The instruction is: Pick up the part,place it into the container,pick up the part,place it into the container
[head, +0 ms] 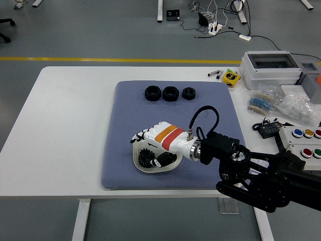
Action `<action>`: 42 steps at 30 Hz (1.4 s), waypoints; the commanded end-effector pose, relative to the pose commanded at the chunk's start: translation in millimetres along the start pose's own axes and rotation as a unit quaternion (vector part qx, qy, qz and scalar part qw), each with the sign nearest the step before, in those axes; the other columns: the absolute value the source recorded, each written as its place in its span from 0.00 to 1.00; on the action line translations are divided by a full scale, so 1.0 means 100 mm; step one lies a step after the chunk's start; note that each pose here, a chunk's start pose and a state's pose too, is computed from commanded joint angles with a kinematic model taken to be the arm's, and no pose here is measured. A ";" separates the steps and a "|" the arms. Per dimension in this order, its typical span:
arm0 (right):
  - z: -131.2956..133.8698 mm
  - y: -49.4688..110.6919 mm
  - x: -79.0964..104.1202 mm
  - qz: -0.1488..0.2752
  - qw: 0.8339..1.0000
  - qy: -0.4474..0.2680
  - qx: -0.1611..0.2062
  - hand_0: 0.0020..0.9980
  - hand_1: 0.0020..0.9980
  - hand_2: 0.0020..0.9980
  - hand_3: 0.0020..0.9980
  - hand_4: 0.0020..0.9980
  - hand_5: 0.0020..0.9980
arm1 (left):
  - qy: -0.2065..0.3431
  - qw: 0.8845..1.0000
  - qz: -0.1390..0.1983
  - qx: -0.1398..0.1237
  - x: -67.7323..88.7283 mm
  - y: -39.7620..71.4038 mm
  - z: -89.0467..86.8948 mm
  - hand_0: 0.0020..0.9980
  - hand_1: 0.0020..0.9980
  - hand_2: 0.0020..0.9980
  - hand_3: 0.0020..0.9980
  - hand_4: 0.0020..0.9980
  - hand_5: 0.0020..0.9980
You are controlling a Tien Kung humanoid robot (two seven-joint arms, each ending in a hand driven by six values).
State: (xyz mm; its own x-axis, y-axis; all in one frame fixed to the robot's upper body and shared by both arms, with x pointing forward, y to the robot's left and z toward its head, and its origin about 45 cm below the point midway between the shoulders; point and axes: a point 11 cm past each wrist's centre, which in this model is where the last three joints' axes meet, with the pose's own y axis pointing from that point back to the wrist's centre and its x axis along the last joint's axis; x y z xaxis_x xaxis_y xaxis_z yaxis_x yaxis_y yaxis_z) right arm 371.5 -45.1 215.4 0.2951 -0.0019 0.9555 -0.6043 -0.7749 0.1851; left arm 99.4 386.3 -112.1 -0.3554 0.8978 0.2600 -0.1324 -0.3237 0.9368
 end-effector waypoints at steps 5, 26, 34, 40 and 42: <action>0.14 0.06 0.25 0.035 0.998 -0.043 -0.020 0.43 0.58 0.78 0.87 0.83 0.13 | 0.002 1.000 0.000 -0.001 0.00 0.00 0.01 0.71 0.61 0.64 0.56 0.61 0.68; 0.95 0.53 0.49 0.193 0.852 -0.483 -0.059 0.74 0.75 0.84 0.92 1.00 0.84 | 0.002 1.000 -0.001 -0.003 -0.03 0.00 0.01 0.71 0.62 0.64 0.56 0.61 0.68; 1.27 0.80 0.44 0.250 0.735 -0.625 -0.076 0.82 0.80 0.85 0.88 1.00 1.00 | 0.002 1.000 -0.002 -0.003 -0.03 0.00 0.01 0.71 0.62 0.64 0.56 0.61 0.68; 1.58 1.02 0.31 0.295 0.638 -0.704 -0.104 0.89 0.82 0.85 0.87 1.00 1.00 | 0.000 1.000 -0.002 -0.004 -0.03 0.00 0.03 0.71 0.62 0.64 0.56 0.62 0.68; 1.68 1.11 0.25 0.305 0.622 -0.711 -0.120 0.89 0.82 0.85 0.87 1.00 1.00 | -0.001 1.000 -0.003 -0.004 -0.03 0.00 0.03 0.71 0.62 0.64 0.56 0.62 0.68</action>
State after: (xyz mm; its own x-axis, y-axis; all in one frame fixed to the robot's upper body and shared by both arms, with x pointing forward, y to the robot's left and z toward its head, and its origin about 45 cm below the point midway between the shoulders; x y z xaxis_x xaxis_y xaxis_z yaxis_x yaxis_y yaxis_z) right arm 436.1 -237.7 221.3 0.2099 -0.9386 -0.2738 -0.9677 -0.2395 0.0791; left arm 103.6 384.1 -111.8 -0.3530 0.9000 0.2557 -0.1421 -0.3217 0.9361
